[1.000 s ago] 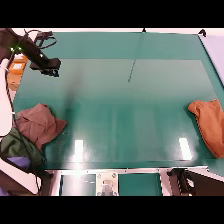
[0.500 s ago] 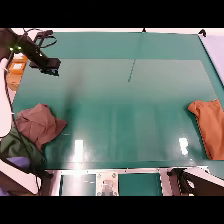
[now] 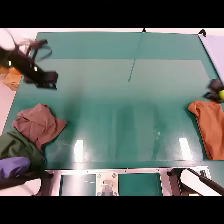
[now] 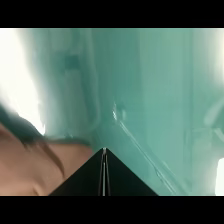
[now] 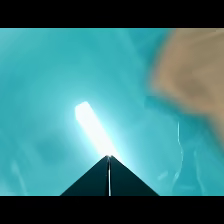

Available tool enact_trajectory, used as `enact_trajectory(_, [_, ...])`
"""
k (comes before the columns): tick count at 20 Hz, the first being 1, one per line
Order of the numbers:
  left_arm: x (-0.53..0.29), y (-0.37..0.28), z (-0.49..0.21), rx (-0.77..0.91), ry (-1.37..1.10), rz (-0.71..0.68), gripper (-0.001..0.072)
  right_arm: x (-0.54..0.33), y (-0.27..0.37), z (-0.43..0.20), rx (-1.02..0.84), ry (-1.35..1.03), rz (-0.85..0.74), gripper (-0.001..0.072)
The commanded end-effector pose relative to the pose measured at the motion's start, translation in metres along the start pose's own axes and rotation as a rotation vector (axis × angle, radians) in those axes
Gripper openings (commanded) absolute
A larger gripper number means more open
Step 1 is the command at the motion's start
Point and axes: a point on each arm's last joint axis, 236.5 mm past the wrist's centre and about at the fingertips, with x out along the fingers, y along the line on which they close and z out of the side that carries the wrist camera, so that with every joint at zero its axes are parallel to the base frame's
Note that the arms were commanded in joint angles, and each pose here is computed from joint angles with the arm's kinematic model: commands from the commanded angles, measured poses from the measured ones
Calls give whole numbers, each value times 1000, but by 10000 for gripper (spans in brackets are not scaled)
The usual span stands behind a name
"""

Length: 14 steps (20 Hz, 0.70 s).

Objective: Fold the shirts.

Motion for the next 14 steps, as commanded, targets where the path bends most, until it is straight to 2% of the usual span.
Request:
enact_trajectory(1, [22,-16,-76,-66,7,-17,26,45,56,-100,-247,157,55,15])
enact_trajectory(4, [29,-24,-122,-109,19,-43,27,58,75,-153,-357,208,97,15])
enact_trajectory(8, [26,-25,-130,-105,12,-44,27,56,90,-183,-440,276,119,16])
enact_trajectory(14, [27,-25,-119,-107,-33,-44,27,56,93,-187,-450,281,124,16])
